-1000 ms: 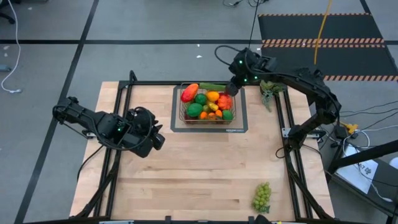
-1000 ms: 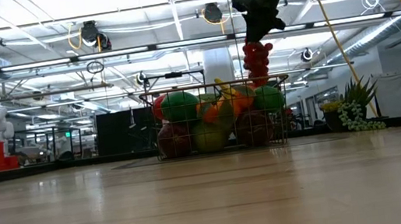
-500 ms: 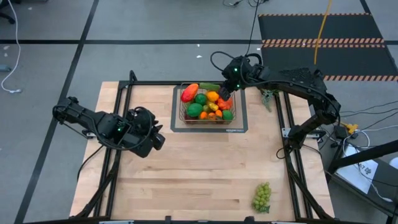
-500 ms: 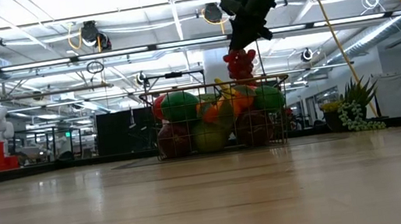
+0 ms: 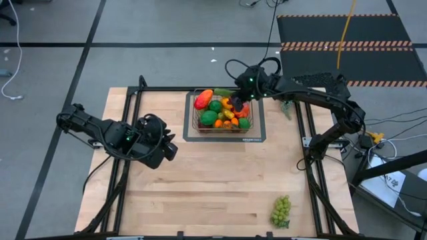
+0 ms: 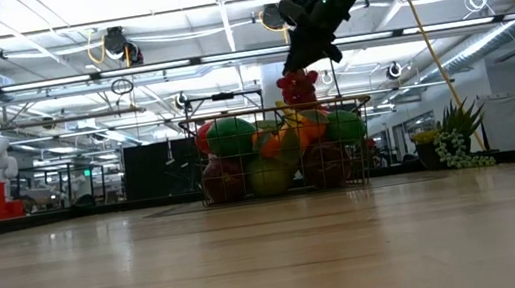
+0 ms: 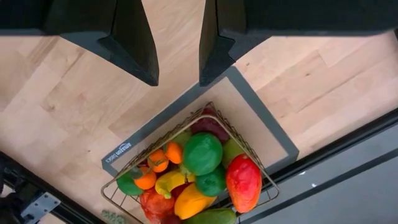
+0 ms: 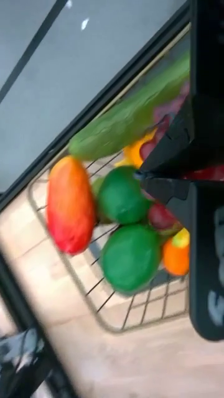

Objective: Build produce basket
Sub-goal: Put the red grapes into the brown wire basket, then put the green grapes into the brown wire basket

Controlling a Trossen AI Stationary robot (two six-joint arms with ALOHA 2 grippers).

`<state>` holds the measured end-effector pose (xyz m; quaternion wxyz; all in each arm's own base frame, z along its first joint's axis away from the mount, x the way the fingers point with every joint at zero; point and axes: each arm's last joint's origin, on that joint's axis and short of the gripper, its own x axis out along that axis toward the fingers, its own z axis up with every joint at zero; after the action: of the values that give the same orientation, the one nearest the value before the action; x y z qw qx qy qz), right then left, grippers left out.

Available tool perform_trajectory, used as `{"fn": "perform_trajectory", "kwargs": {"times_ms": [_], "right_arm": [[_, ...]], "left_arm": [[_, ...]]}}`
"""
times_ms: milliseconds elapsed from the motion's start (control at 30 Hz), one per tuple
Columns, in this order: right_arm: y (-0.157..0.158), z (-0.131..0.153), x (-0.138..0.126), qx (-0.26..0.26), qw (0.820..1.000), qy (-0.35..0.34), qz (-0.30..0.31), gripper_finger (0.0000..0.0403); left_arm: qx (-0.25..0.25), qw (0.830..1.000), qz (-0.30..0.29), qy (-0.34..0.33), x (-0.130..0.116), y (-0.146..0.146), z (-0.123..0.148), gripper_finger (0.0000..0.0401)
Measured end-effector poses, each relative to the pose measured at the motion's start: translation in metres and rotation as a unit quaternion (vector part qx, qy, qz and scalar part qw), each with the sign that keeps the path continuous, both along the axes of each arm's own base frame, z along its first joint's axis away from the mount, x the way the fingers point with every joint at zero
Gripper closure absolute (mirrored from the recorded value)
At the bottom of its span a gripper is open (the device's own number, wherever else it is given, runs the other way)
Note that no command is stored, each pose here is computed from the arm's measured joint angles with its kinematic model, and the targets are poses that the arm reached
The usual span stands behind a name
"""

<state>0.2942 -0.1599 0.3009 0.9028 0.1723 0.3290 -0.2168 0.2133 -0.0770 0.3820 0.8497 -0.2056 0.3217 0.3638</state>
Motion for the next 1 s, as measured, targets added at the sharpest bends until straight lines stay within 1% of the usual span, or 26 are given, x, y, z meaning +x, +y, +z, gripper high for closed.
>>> {"fn": "perform_trajectory", "kwargs": {"times_ms": [100, 167, 300, 467, 600, 667, 767, 1000], "right_arm": [[0.001, 0.000, 0.004, 0.004, 1.000, -0.026, -0.001, 0.0387], [0.001, 0.000, 0.005, 0.007, 0.999, -0.040, -0.008, 0.0366], [0.000, 0.001, 0.007, 0.019, 0.998, -0.059, -0.023, 0.0299], [0.000, 0.004, 0.008, 0.013, 0.997, -0.072, -0.022, 0.0210], [0.002, 0.012, 0.005, 0.026, 0.995, -0.095, -0.020, 0.0162], [0.005, 0.017, 0.001, 0.043, 0.993, -0.107, -0.020, 0.0150], [0.011, 0.022, -0.005, 0.071, 0.991, -0.108, -0.024, 0.0144], [0.030, 0.036, -0.021, 0.108, 0.988, -0.104, -0.032, 0.0154]], "left_arm": [[-0.004, 1.000, 0.000, -0.007, 0.001, -0.001, 0.001, 0.0286], [-0.007, 1.000, 0.000, -0.014, 0.002, -0.001, 0.001, 0.0286], [-0.013, 1.000, 0.000, -0.027, 0.004, -0.002, 0.002, 0.0286], [-0.020, 0.999, -0.001, -0.044, 0.007, -0.003, 0.004, 0.0286], [-0.031, 0.998, -0.001, -0.048, 0.008, -0.004, 0.004, 0.0286], [-0.040, 0.998, -0.002, -0.047, 0.008, -0.005, 0.004, 0.0286], [-0.054, 0.997, -0.005, -0.048, 0.008, -0.006, 0.004, 0.0286], [-0.063, 0.996, -0.018, -0.060, 0.008, -0.012, 0.005, 0.0286]]}}
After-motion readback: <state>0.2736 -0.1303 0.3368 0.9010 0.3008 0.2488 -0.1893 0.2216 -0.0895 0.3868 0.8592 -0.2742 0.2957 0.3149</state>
